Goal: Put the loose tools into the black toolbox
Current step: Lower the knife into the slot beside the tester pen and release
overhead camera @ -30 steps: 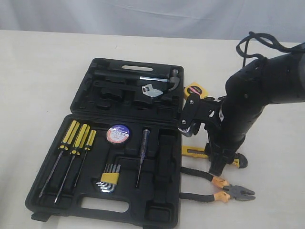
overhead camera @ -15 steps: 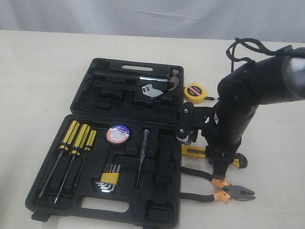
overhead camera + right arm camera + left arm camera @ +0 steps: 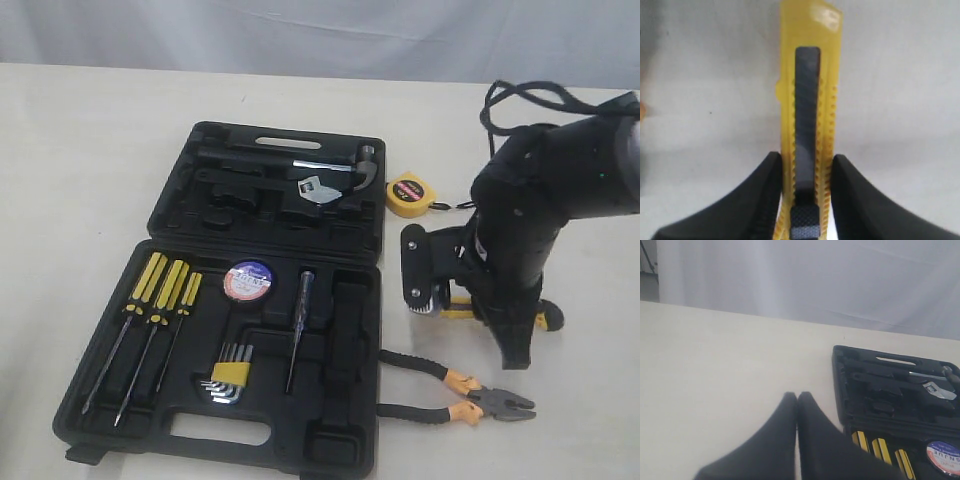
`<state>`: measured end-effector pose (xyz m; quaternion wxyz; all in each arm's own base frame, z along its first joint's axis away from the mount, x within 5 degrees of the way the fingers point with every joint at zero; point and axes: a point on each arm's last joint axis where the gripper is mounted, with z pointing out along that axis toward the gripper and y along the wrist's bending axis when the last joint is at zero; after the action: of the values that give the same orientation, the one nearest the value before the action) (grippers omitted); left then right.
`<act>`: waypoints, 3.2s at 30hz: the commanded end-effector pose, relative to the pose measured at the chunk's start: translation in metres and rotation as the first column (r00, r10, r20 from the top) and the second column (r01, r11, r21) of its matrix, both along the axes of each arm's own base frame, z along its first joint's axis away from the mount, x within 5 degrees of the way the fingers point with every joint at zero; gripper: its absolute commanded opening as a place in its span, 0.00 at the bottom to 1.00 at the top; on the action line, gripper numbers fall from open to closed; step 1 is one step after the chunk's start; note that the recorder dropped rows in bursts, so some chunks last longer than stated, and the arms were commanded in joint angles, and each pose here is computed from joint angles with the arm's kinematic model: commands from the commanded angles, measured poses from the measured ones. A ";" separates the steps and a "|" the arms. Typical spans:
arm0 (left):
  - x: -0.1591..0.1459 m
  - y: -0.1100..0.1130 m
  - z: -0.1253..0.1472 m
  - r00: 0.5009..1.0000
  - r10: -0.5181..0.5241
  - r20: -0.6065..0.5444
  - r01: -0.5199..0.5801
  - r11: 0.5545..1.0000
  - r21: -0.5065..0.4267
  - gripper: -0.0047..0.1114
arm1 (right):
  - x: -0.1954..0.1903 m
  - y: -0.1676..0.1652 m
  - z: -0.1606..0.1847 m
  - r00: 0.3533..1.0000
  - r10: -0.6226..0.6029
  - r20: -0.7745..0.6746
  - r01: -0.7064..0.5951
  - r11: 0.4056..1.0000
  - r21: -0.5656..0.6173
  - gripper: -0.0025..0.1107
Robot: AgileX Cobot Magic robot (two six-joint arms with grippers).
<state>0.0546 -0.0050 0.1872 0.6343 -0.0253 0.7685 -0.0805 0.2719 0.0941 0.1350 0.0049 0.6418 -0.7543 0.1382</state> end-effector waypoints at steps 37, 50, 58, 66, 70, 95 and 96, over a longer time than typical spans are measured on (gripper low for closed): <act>0.000 0.000 0.002 1.000 -0.006 0.002 0.006 1.000 -0.003 0.04 | -0.053 0.132 0.024 0.150 0.982 -0.116 -0.882 0.080 -0.464 0.02; 0.000 0.000 0.002 1.000 -0.006 0.002 0.006 1.000 -0.001 0.04 | -0.061 0.134 0.018 0.150 0.983 -0.104 -0.925 0.102 -0.365 0.02; 0.000 0.000 0.002 1.000 -0.006 0.002 0.006 1.000 -0.001 0.04 | -0.062 0.134 0.017 0.146 0.983 -0.109 -0.930 0.100 -0.353 0.02; 0.000 0.000 0.002 1.000 -0.006 0.002 0.006 1.000 -0.001 0.04 | -0.062 0.134 0.017 0.221 0.974 -0.058 -0.920 0.188 -0.345 0.09; 0.000 0.000 0.002 1.000 -0.006 0.002 0.006 1.000 -0.001 0.04 | -0.062 0.134 0.017 0.231 0.972 -0.051 -0.917 0.201 -0.344 0.38; 0.000 0.000 0.001 1.000 -0.006 0.000 0.006 1.000 0.002 0.04 | -0.057 0.118 0.094 0.759 0.103 0.643 -0.273 0.946 0.171 0.14; 0.000 0.000 0.001 1.000 -0.006 0.000 0.006 1.000 0.002 0.04 | -0.055 0.111 0.102 0.764 -0.123 0.633 -0.121 0.937 0.328 0.10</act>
<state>0.0546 -0.0049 0.1872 0.6344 -0.0249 0.7685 -0.0799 0.2116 0.2194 0.2084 -0.2731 0.7267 -0.5710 0.2668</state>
